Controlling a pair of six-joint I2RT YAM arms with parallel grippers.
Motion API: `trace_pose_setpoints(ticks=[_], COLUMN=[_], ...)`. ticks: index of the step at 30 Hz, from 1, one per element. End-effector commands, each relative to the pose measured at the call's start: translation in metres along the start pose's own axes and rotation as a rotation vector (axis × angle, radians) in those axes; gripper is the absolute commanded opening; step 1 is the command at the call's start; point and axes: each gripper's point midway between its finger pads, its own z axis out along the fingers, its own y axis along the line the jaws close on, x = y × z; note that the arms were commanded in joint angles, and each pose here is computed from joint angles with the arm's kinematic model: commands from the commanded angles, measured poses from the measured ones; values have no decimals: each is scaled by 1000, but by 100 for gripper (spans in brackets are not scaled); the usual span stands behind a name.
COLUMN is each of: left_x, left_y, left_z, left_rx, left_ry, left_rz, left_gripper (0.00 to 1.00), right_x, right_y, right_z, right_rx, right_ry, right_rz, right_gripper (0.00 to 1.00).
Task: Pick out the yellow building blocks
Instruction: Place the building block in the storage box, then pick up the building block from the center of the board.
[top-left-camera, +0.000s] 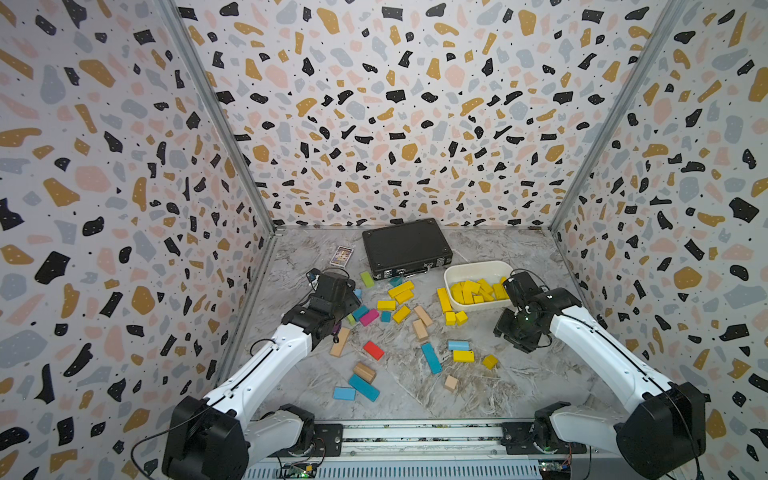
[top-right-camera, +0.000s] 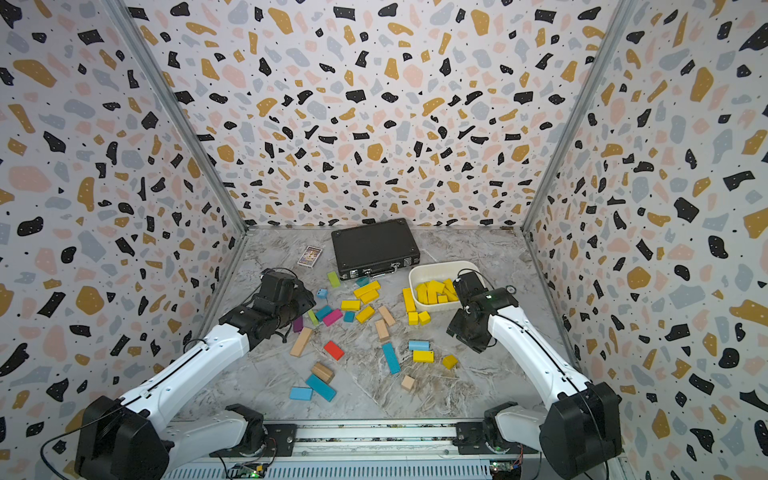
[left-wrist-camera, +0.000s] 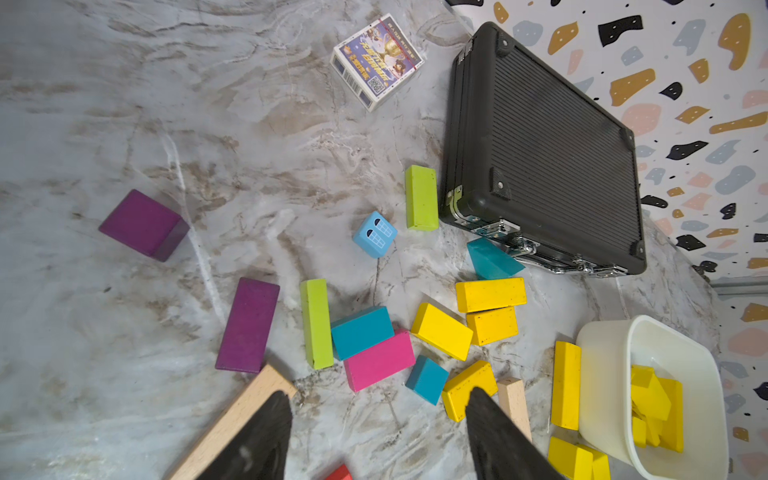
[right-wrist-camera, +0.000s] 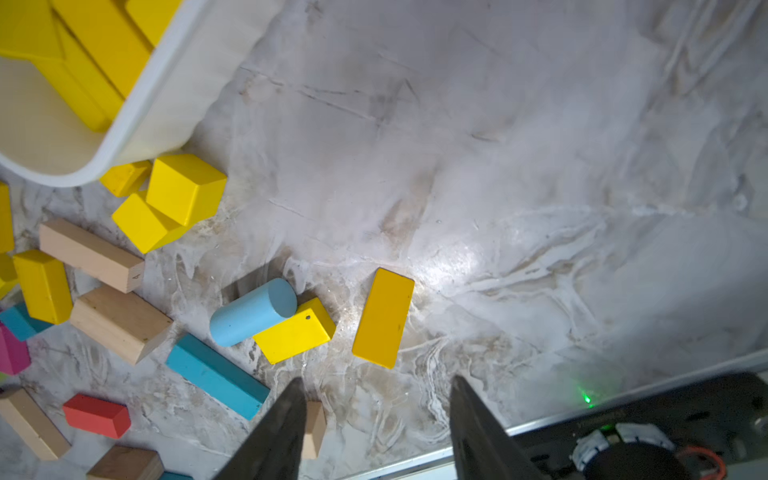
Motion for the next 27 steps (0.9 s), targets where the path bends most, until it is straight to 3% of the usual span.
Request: trace_pose_setpoints(ticks=[1, 19, 27], left_x=[-12, -9, -10], left_y=[-13, 1, -1], left_z=[-11, -24, -24], left_rx=[45, 43, 44], left_ry=[-20, -49, -50], left_rz=[-3, -31, -35], left_gripper=[67, 67, 67], right_x=[22, 45, 49], right_y=[-12, 1, -4], right_z=[16, 74, 88], right_rx=[74, 103, 114], right_ry=[113, 248, 253], right_rz=[156, 196, 230], right_gripper=[58, 60, 49])
